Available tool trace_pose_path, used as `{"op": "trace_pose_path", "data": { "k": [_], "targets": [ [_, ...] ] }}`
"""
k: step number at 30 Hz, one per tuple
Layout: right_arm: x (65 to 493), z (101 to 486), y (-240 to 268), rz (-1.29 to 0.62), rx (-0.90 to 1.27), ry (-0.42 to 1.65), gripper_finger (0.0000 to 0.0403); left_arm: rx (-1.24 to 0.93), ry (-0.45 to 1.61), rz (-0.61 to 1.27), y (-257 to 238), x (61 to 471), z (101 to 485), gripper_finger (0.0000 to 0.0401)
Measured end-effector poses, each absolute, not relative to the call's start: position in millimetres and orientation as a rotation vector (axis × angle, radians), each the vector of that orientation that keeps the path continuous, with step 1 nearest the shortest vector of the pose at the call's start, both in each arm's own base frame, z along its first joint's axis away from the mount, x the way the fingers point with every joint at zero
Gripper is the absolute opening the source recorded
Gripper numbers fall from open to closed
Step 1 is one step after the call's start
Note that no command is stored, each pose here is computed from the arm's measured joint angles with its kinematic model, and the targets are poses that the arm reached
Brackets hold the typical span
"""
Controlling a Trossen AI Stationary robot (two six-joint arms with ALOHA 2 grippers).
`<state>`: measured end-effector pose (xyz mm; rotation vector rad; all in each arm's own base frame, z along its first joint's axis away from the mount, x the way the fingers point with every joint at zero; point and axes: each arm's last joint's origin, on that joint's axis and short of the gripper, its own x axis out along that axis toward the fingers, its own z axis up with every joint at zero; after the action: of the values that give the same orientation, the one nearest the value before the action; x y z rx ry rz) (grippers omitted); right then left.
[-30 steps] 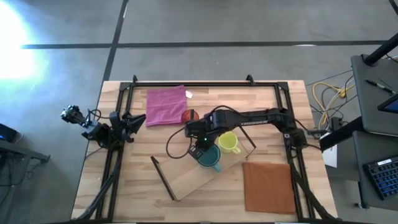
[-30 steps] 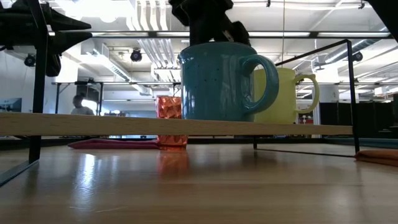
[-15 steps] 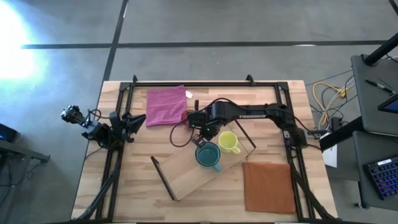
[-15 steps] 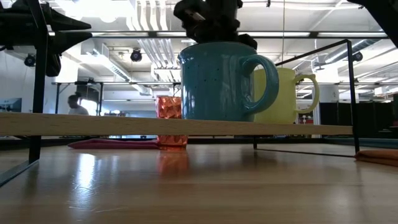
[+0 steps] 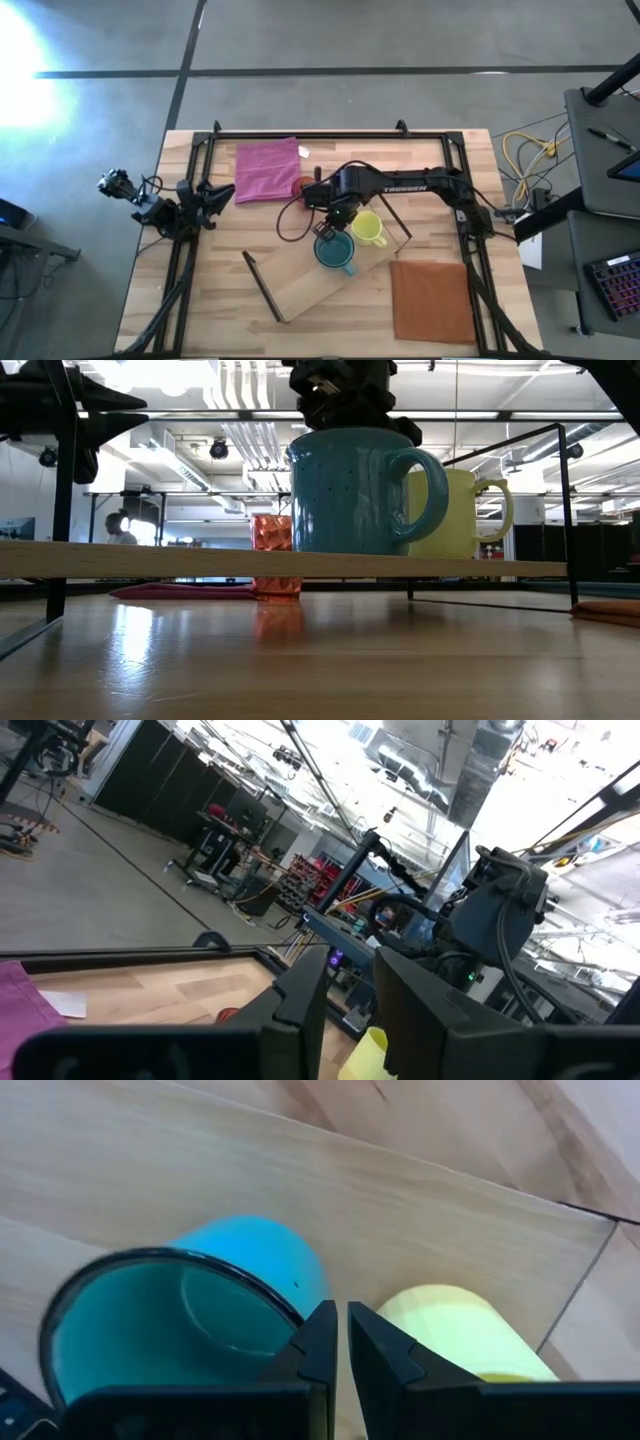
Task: Stack small to large cups/mugs on shelf
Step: Put the blue mug on the shelf
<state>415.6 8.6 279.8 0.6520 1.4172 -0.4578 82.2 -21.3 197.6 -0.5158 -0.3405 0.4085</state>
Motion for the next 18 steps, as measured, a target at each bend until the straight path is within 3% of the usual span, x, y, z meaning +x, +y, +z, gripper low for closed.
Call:
{"op": "trace_pose_path", "data": {
  "k": [18],
  "targets": [
    [412.6,279.7,11.1,-0.402,0.652,1.468,0.0022,-0.519,-0.340,0.408,-21.1,81.8,197.5,0.0073]
  ]
}}
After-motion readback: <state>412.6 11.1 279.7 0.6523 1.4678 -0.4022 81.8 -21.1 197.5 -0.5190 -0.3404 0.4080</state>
